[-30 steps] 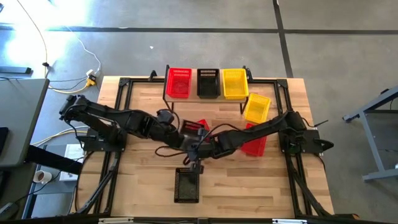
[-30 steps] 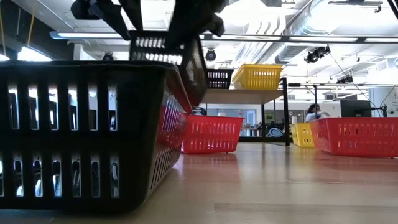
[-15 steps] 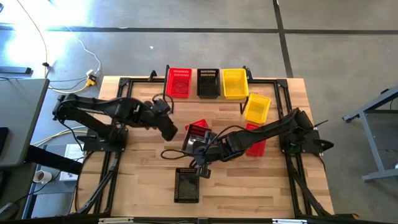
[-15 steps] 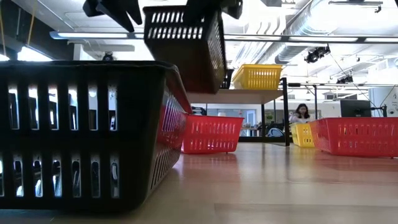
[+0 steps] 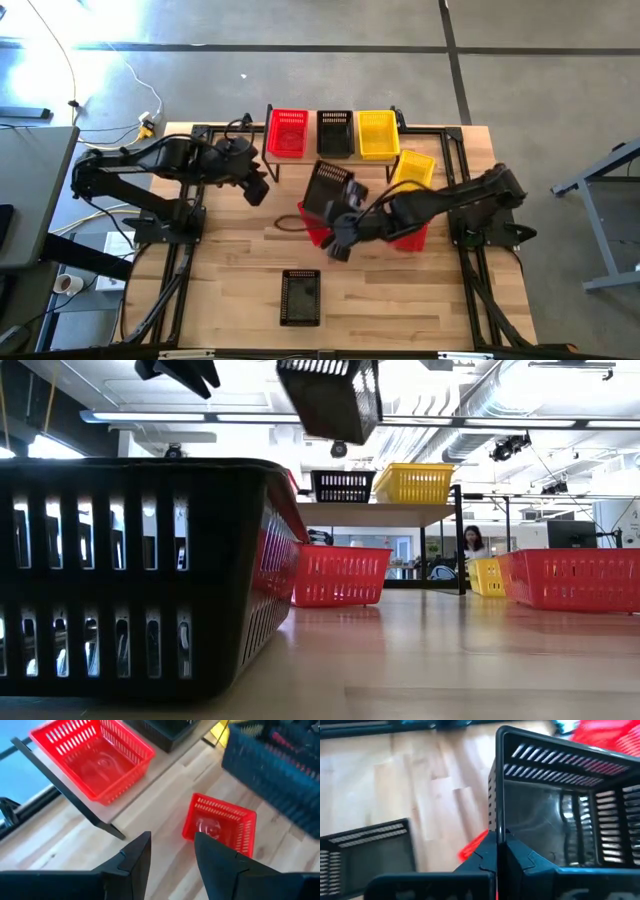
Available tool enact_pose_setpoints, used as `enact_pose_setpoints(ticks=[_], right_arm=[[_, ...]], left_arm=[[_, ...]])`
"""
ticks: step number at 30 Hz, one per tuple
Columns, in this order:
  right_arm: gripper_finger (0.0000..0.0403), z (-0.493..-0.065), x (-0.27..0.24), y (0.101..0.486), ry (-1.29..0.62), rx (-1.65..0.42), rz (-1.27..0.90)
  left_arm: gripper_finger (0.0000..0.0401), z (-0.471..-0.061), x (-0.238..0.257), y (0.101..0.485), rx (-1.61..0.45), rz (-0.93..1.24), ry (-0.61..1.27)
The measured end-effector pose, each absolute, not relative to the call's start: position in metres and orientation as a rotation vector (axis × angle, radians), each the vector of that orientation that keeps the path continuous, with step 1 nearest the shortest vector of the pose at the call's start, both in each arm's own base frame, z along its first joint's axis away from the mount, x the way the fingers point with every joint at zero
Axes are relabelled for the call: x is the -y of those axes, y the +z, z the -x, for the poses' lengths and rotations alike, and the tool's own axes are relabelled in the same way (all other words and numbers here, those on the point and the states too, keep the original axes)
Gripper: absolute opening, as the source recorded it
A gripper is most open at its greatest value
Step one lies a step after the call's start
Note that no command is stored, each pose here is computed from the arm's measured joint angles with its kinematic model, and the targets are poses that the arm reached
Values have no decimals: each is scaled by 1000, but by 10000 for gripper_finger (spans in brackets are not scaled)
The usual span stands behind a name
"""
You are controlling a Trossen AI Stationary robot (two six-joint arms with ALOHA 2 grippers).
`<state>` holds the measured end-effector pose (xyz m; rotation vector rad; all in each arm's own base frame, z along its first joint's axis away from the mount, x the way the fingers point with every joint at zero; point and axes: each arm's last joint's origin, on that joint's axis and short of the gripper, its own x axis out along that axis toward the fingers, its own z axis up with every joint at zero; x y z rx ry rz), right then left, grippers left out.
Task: Stack baskets on shelf by color
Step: Stack the left black bin on the top of the black bin on the shelf
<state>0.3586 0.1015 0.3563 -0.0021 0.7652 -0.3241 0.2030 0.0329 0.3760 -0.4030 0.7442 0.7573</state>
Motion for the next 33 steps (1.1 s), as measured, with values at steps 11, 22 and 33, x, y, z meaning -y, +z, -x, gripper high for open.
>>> enact_pose_setpoints(ticks=[11, 22, 33], right_arm=[[0, -324, -40, 406, -394, -718, 233], [0, -321, 37, 403, -319, -831, 391], [0, -322, 88, 374, -210, -861, 371]], left_arm=[[142, -200, -48, 379, -748, 328, 771], [138, -198, -57, 378, -751, 329, 807], [140, -196, -64, 378, -748, 338, 838]])
